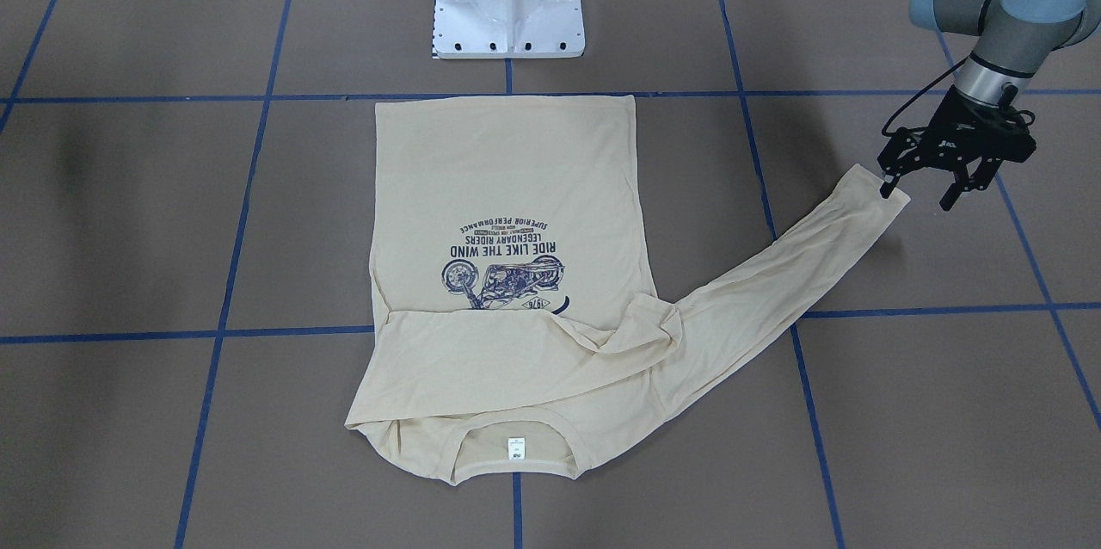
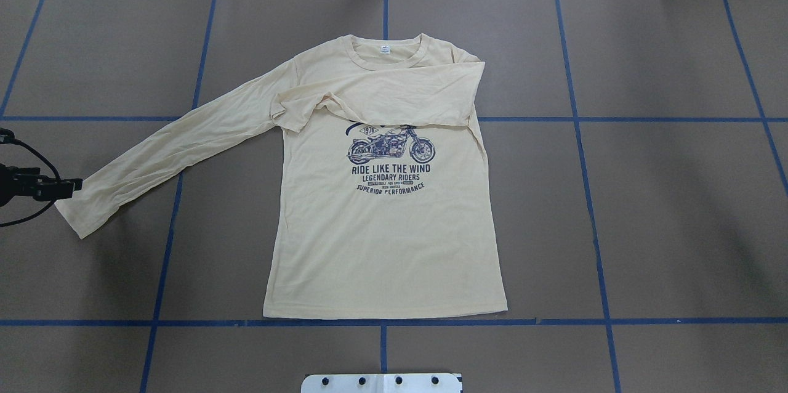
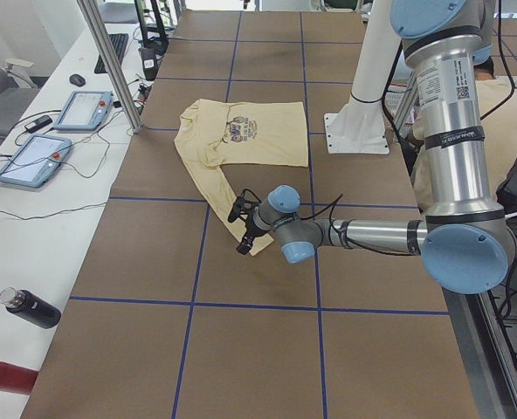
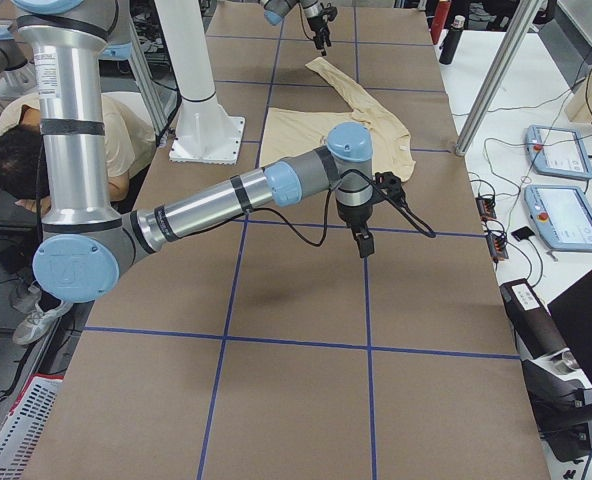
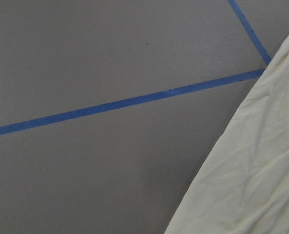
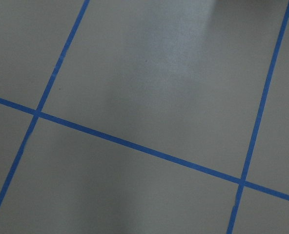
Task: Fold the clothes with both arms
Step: 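Release the sleeve and grasp the other sleeve cuff with the left gripper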
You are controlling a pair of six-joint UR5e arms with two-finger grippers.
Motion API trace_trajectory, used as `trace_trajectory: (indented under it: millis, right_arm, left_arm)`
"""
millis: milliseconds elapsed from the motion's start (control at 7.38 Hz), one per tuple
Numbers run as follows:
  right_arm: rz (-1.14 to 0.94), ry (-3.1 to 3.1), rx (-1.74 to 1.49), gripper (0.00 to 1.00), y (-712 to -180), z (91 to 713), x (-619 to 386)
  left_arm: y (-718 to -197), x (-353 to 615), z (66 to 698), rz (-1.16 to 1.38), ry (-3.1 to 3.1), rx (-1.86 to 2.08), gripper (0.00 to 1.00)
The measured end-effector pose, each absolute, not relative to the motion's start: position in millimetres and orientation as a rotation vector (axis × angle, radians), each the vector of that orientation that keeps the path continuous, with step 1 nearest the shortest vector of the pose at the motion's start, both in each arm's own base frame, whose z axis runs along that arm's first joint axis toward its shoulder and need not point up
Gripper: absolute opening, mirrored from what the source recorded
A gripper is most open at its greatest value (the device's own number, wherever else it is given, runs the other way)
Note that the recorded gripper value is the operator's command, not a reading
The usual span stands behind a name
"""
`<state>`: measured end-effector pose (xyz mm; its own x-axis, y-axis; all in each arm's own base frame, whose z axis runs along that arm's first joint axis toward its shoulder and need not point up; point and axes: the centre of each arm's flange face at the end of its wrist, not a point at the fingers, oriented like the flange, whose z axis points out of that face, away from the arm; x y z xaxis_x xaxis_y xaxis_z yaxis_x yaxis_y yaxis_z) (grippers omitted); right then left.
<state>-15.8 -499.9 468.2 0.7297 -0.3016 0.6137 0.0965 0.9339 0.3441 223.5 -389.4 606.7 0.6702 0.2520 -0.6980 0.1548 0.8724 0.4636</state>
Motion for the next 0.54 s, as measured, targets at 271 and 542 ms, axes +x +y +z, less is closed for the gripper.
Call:
trace_trajectory:
  millis: [271,542]
  right_arm:
    - [-0.221,-0.722,0.299,0.99,-499,470,-15]
    - [-0.22,-0.721,0.299,0.99,-499,471,-14]
  left_arm:
    - [-382,235,612,0.077,0.845,0.507,0.78]
    - [-378,241,618,0.091,0.84,0.492,0.74]
